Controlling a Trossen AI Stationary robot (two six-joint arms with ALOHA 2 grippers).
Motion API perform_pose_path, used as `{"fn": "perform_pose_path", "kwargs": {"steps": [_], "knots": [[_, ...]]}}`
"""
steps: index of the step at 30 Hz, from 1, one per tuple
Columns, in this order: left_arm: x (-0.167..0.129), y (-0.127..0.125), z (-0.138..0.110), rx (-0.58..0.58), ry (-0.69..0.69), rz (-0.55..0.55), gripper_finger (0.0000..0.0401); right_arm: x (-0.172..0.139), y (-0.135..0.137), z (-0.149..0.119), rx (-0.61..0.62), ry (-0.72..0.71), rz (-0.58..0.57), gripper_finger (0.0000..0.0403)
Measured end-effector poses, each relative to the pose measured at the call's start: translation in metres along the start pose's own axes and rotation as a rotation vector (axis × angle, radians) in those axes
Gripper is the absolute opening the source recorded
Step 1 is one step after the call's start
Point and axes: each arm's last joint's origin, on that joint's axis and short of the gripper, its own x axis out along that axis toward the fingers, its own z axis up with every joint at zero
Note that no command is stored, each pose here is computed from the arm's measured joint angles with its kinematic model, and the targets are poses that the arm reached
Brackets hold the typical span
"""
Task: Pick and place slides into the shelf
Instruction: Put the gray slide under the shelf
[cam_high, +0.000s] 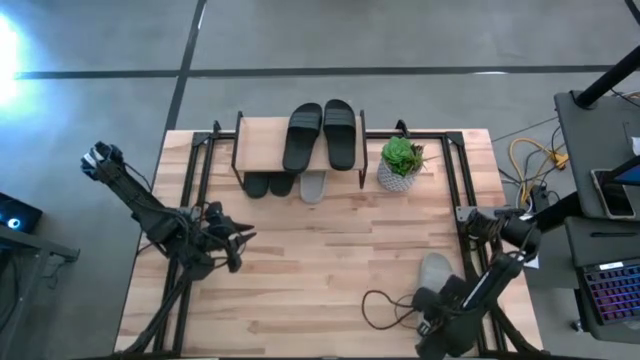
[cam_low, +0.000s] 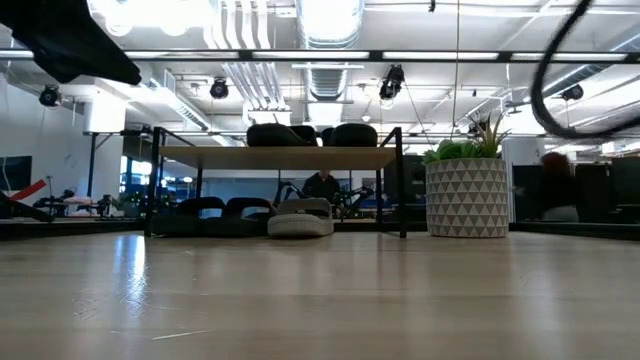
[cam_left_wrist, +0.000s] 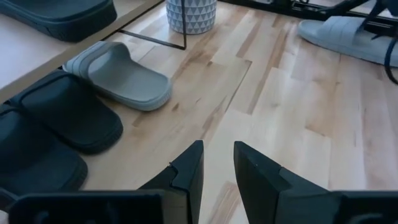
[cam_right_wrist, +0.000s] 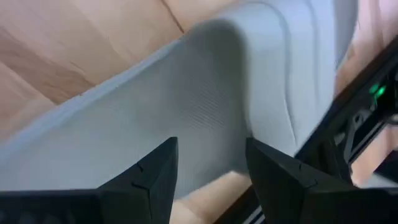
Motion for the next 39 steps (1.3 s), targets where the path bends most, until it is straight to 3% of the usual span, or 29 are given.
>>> {"fn": "perform_pose_path", "kwargs": {"steps": [4,8,15,20,29,39], "knots": [[0.002,0.001,0.001,-0.004,-0.001,0.014,0.0076,0.014,0.003,0.001,-0.050,-0.023,-0.054,0.0180],[0.003,0.000,0.000,0.001,0.002,0.020,0.0076,0.017,0.001,0.008,-0.021,-0.008,-0.073,0.0180],[0.005,0.003,0.002,-0.013,0.000,0.034,0.0076,-0.012,-0.016,0.010,0.050,-0.028,-0.172,0.0180],[0.008,0.005,0.004,-0.009,-0.002,0.055,0.0076,-0.024,-0.010,0.008,-0.065,-0.077,-0.113,0.0180],[0.010,0.007,0.005,0.004,-0.001,0.069,0.0076,-0.013,-0.006,0.009,-0.200,-0.108,-0.168,0.0180],[0.010,0.007,0.004,0.005,0.005,0.065,0.0076,0.004,-0.012,0.011,-0.233,-0.138,-0.253,0.0180]]}}
